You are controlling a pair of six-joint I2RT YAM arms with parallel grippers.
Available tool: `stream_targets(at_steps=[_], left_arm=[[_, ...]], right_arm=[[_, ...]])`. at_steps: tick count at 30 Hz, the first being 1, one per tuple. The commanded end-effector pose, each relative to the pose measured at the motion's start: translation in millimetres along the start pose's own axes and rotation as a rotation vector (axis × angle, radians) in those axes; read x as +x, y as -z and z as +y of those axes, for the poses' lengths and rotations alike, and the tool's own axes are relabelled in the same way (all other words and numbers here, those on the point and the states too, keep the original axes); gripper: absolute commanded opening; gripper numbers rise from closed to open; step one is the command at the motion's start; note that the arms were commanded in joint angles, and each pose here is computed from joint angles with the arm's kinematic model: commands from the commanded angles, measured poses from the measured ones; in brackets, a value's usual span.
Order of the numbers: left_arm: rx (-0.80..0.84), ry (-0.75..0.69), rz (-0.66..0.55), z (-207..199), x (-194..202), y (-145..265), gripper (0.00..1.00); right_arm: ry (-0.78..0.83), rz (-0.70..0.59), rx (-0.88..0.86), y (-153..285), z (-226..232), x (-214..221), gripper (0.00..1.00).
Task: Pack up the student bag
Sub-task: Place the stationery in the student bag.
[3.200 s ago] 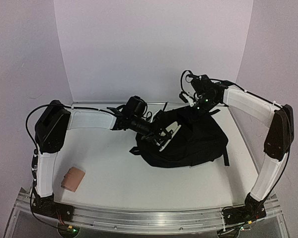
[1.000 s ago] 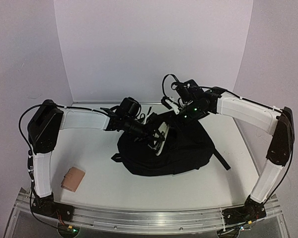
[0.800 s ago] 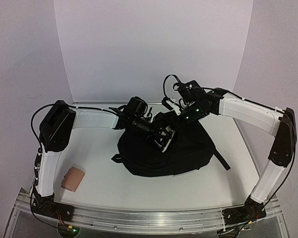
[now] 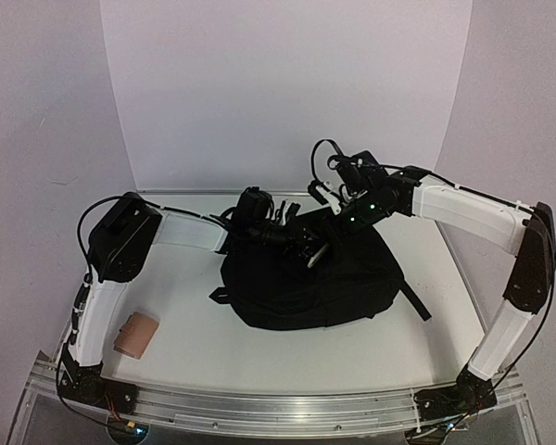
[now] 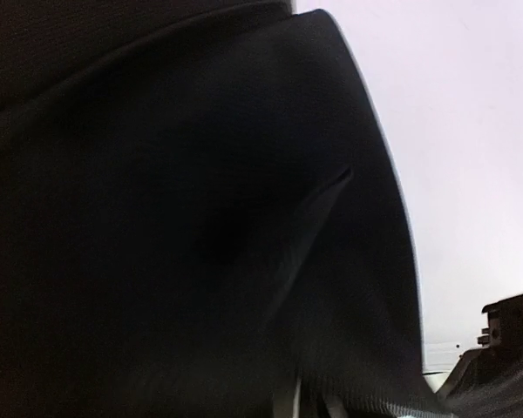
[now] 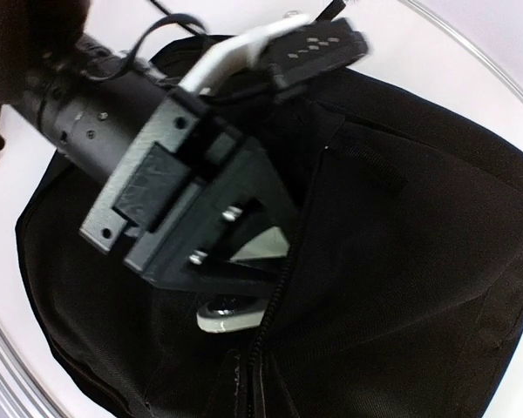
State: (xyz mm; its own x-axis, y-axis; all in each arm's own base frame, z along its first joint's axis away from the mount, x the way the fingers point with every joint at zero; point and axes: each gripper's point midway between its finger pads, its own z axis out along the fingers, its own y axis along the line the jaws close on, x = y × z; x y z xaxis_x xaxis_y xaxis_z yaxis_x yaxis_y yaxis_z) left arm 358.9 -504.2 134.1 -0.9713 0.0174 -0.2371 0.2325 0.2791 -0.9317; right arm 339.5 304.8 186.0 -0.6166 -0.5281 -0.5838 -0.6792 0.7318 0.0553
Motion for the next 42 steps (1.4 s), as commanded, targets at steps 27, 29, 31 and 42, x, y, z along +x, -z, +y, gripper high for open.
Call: stream_targets(at_steps=[27,29,31,42], left_arm=[[-0.118,-0.190,0.201,-32.0,25.7,36.9,0.30],[-0.107,-0.198,0.224,-34.3,26.4,34.9,0.28],[-0.106,-0.200,0.242,-34.5,25.9,32.4,0.29],[-0.103,-0.188,0.284,-27.4,23.3,21.8,0.40]], right_arm=[[-0.022,-0.033,-0.054,11.0,3.1,-11.6,0.00],[-0.021,-0.032,-0.057,11.0,3.5,-11.2,0.00],[-0.021,-0.033,-0.060,11.4,4.0,-11.6,0.00],[-0.017,-0.031,-0.062,13.0,4.7,-11.3,0.00]])
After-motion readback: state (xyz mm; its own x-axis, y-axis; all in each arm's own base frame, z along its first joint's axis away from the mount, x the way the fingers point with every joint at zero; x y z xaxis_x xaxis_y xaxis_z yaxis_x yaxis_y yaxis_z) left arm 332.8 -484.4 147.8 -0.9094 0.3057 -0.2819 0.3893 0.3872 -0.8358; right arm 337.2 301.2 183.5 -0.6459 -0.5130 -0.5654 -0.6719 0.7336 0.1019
